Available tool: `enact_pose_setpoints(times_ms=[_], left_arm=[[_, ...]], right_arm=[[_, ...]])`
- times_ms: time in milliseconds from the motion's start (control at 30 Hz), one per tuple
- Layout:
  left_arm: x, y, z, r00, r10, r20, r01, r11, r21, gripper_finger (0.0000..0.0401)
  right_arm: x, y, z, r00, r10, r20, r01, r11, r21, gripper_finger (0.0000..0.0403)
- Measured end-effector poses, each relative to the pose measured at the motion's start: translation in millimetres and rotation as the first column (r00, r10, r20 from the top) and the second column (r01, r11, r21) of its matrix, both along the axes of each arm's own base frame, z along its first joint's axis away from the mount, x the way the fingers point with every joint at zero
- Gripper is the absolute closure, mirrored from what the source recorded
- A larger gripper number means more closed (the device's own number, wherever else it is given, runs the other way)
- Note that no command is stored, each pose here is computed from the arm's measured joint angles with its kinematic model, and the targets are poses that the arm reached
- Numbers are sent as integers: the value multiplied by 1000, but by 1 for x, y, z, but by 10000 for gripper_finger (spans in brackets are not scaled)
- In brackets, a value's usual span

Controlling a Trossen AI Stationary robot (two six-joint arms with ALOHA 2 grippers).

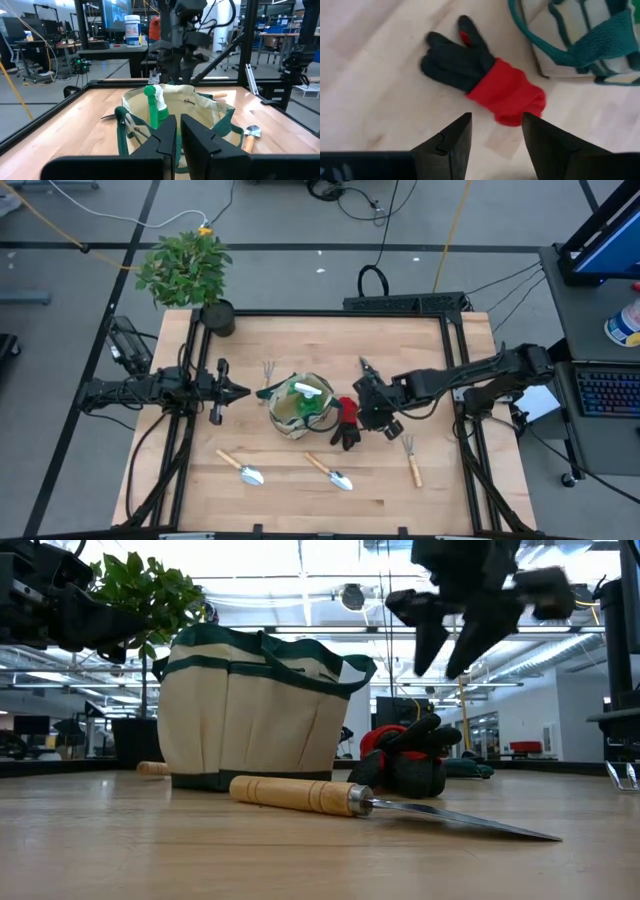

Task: Pick & Place Garden tools in Gardening bag
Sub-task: Put the red gloves into the gardening bag

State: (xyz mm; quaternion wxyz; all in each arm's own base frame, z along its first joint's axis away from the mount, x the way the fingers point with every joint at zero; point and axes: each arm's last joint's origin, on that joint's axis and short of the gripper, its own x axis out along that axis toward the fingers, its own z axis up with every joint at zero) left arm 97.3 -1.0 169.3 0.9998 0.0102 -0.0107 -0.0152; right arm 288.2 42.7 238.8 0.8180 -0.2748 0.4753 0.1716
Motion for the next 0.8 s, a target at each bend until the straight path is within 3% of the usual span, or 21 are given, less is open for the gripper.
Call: enact_pose_setpoints(times_ms=[400,600,800], left_arm=[[0,0,0,1000,0,0,0,1000,-30,368],[0,0,0,1000,0,1,0,999,-34,368],[0,0,0,1000,0,1,0,999,-38,368]], right_arm=[[1,-1,-40,979,105,173,-97,994,-55,229],[1,-9,-60,985,96,146,-83,993,-88,229],[8,-13,-62,975,114,189,-82,982,-169,229]])
